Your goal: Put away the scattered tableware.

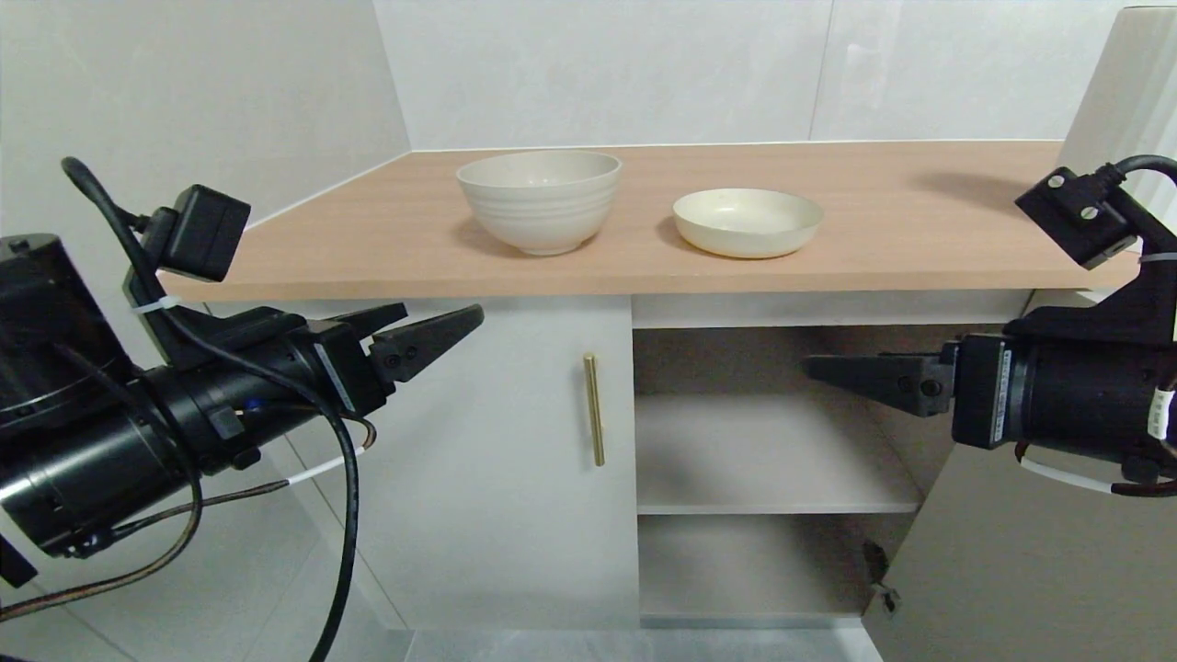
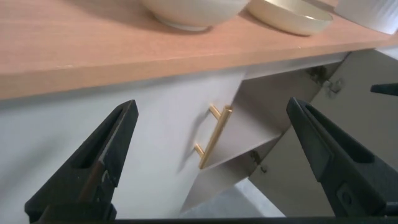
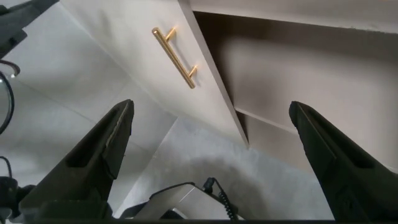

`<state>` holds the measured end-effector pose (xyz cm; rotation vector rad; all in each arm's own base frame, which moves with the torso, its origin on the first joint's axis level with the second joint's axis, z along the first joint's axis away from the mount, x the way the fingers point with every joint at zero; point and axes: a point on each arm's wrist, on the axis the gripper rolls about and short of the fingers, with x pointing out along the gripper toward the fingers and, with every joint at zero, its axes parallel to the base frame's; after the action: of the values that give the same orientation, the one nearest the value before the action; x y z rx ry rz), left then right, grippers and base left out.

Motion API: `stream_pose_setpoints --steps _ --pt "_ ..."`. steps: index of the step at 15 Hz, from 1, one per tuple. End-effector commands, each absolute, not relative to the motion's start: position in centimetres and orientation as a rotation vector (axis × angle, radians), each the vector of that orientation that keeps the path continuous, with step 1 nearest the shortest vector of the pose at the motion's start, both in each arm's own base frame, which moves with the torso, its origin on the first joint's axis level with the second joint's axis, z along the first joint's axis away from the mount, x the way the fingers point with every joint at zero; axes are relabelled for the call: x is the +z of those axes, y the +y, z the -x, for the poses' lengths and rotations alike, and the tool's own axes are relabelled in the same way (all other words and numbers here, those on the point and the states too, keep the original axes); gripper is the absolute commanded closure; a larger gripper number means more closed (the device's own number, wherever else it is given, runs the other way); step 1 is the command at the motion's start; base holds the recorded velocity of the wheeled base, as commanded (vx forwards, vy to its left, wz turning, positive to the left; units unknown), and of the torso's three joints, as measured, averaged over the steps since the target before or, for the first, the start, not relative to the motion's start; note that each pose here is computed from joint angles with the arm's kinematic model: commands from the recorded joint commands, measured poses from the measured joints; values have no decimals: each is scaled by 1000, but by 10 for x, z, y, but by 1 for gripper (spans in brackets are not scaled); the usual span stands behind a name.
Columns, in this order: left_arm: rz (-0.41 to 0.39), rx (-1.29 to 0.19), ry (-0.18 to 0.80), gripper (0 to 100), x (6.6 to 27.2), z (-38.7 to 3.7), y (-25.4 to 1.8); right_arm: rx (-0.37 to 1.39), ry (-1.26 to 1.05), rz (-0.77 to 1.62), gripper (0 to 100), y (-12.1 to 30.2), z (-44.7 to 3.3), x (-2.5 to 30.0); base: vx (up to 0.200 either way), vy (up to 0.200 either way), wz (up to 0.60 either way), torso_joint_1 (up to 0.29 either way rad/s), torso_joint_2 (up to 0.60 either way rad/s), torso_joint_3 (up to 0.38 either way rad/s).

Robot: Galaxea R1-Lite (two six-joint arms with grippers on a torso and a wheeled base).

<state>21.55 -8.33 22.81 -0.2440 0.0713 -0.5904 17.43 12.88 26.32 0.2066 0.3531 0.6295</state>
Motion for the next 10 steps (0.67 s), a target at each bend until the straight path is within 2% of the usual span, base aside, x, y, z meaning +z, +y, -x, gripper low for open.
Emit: stream_pose_setpoints --steps 1,3,6,10 --pt "244 -594 70 0 229 -215 -84 633 352 -197 0 129 -174 263 0 0 0 0 0 0" --pt "244 -594 74 0 228 -216 -84 633 350 -196 0 129 -174 263 0 0 0 25 -82 -55" --pt "244 -595 67 0 229 -215 -84 634 355 -181 0 129 -174 260 0 0 0 113 -248 -230" --pt "244 -594 69 0 229 -215 -84 633 358 -180 0 128 -174 259 0 0 0 93 -511 -271"
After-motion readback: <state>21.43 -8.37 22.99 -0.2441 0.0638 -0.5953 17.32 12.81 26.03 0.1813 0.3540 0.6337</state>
